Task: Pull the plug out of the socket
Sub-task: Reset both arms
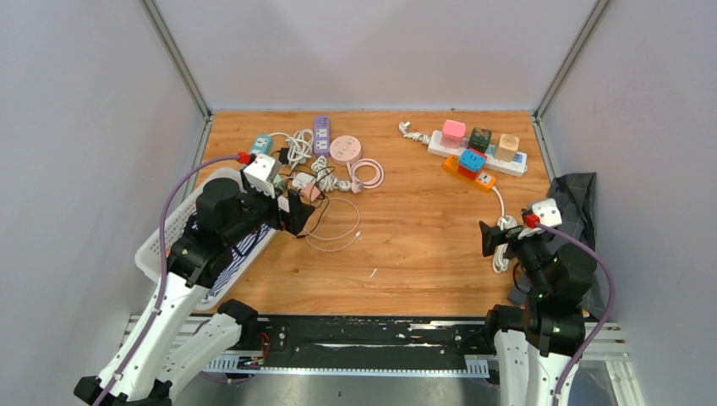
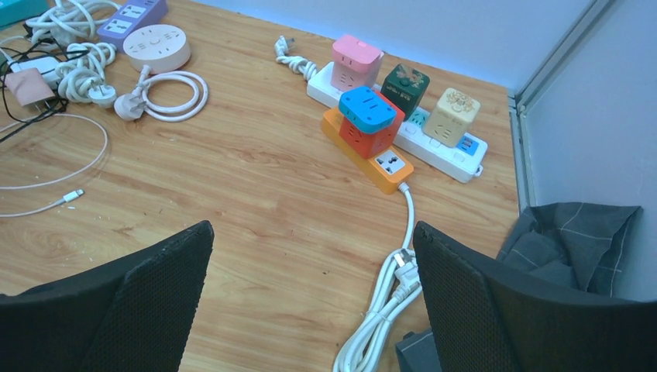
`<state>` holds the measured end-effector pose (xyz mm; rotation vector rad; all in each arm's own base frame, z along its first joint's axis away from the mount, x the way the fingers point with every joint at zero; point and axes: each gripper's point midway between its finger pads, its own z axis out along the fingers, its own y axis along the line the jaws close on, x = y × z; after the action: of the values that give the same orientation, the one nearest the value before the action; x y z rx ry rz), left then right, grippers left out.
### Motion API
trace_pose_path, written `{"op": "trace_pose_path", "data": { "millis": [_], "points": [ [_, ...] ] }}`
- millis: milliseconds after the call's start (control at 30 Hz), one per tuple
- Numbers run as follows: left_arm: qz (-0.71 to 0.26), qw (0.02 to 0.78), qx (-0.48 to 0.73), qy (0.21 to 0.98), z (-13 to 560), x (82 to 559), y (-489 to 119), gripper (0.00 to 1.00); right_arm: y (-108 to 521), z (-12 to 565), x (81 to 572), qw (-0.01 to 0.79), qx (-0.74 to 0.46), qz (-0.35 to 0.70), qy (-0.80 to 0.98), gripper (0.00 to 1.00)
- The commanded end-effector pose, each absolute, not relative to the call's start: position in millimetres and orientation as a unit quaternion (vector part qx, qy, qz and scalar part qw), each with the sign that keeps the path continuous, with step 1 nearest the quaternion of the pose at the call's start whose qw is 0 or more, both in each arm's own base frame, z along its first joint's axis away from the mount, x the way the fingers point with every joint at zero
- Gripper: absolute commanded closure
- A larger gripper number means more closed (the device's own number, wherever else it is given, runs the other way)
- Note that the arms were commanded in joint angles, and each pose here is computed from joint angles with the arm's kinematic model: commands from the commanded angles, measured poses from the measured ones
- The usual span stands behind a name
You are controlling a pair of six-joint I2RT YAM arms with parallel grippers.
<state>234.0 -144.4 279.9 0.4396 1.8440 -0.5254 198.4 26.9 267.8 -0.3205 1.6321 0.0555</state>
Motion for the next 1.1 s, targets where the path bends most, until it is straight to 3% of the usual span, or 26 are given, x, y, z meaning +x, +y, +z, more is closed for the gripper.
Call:
{"op": "trace_pose_path", "data": {
  "millis": [0, 367, 600, 1067],
  "points": [
    [-0.199, 0.548, 0.179, 0.792, 269, 236, -136, 0.0, 32, 276, 198, 0.688, -0.146, 0.038, 0.71, 0.0],
    [-0.125, 0.591, 0.101, 0.791, 274, 248, -100, 0.0, 27, 232, 225, 0.572, -0.174, 0.065, 0.799, 0.0],
    [-0.128, 0.591, 0.112, 0.789, 271, 247, -102, 0.0, 53, 224, 234, 0.461, -0.246, 0.179, 0.833, 0.0],
    [-0.13, 0.589, 0.121, 0.789, 270, 247, -104, 0.0, 55, 220, 235, 0.526, -0.202, 0.173, 0.808, 0.0]
  ]
}}
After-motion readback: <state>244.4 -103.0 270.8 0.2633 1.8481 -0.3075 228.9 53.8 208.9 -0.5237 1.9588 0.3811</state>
